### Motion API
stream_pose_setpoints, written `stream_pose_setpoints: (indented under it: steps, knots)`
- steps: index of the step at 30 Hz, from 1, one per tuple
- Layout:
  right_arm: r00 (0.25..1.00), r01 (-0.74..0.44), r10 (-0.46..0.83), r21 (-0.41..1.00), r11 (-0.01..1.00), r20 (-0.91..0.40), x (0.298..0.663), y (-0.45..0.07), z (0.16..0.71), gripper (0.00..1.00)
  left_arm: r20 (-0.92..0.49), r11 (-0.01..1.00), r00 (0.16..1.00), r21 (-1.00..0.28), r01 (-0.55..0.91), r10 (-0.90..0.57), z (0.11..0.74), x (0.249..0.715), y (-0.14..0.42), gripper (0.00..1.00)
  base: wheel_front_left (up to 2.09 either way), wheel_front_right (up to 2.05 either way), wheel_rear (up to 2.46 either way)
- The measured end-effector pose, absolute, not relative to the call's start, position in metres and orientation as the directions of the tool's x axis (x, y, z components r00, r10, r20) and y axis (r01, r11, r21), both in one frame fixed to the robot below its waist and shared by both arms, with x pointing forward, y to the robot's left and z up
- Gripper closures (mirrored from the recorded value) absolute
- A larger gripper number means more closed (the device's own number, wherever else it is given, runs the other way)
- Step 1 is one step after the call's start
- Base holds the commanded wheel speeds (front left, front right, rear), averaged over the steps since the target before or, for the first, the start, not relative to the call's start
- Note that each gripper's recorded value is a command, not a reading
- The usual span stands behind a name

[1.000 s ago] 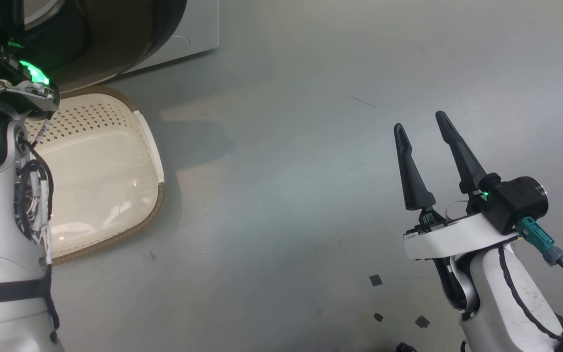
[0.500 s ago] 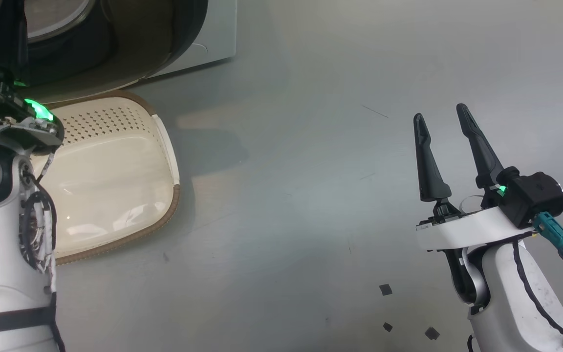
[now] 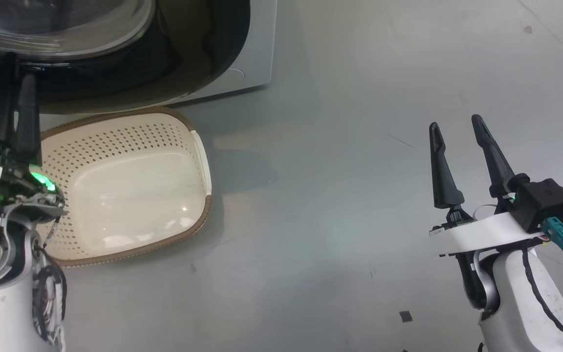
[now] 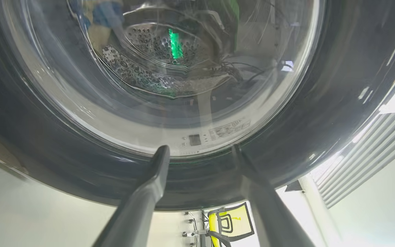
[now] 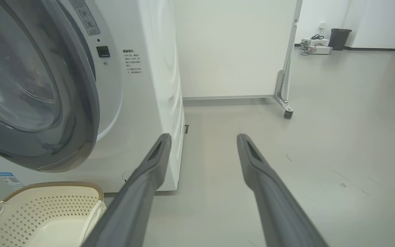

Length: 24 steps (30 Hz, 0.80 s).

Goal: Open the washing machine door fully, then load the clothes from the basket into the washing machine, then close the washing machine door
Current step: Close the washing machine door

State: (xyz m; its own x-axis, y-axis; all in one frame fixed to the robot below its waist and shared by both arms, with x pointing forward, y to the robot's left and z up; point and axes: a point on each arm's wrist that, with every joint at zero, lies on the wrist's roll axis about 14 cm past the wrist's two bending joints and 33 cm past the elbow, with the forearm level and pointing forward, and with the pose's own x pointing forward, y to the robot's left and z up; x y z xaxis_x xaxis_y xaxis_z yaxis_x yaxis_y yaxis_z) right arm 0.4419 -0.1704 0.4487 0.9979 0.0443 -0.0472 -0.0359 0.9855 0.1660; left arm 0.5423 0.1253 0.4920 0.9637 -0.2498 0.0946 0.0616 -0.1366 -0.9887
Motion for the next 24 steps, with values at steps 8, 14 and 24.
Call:
stream_pose_setpoints:
  steps: [8,14,24]
  knots:
    - [0.997,-0.061,0.069,0.172,0.983,-0.037,0.431,-0.161,0.456,0.0,0.098,0.015,0.989,-0.995,0.1,-0.107,0.512,0.502,0.171,0.0,0.0,0.0,0.0]
    - [0.996,-0.077,0.085,0.175,0.982,-0.04,0.418,-0.156,0.459,0.0,0.086,0.228,0.995,-0.969,0.096,-0.051,0.522,0.468,0.19,0.0,0.0,0.0,0.0]
    - [0.992,-0.122,0.128,0.17,0.978,-0.021,0.4,-0.143,0.47,0.0,0.021,0.716,0.996,-0.694,0.08,-0.09,0.515,0.404,0.196,0.0,0.0,0.0,0.0]
